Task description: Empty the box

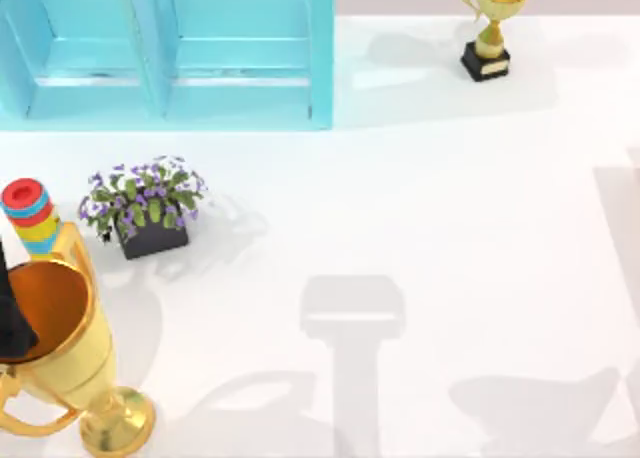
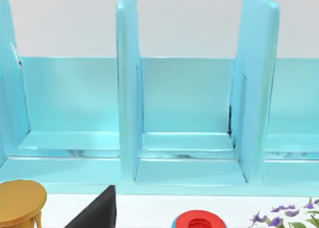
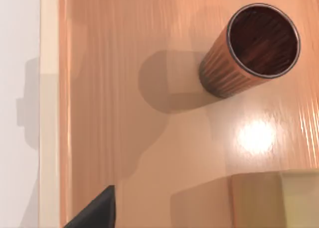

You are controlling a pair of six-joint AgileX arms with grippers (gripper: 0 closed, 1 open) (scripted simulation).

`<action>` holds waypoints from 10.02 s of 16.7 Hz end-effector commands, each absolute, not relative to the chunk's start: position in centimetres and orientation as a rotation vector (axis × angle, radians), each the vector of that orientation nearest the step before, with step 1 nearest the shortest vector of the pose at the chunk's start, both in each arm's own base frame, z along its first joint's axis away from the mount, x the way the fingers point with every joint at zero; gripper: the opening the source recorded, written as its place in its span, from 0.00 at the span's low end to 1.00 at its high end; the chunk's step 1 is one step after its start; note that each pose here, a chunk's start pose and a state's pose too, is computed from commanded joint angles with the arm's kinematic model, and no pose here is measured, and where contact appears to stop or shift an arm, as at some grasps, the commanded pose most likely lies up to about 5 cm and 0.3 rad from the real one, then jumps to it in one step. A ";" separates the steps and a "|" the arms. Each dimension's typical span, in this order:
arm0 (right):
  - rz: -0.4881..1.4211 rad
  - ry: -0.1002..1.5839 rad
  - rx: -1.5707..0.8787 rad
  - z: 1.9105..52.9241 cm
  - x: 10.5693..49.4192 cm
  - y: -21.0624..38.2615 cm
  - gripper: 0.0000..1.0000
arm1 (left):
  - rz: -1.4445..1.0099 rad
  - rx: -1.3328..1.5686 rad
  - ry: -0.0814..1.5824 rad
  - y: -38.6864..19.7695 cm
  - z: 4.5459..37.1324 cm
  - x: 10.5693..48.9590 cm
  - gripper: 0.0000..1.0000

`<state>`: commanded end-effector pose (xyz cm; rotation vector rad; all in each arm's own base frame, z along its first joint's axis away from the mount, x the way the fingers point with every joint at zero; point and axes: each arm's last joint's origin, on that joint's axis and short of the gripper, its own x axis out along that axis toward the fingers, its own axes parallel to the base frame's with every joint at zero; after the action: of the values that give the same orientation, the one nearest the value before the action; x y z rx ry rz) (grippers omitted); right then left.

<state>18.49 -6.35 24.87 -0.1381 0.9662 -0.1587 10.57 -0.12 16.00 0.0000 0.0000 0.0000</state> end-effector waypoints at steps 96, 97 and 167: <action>-0.017 1.570 0.012 18.5 45.2 11.8 0.00 | 0.000 0.000 0.000 -0.1 16.0 10.6 1.00; -0.018 1.569 0.015 18.3 45.3 12.0 0.00 | 0.000 0.000 0.000 -0.1 16.0 10.6 1.00; -0.024 1.568 0.033 25.9 35.5 -17.0 1.00 | 0.000 0.000 0.000 -0.1 16.0 10.6 1.00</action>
<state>35.55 -17.00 25.92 0.0329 1.5681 -0.0244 10.57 -0.12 16.00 0.0000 0.0000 0.0000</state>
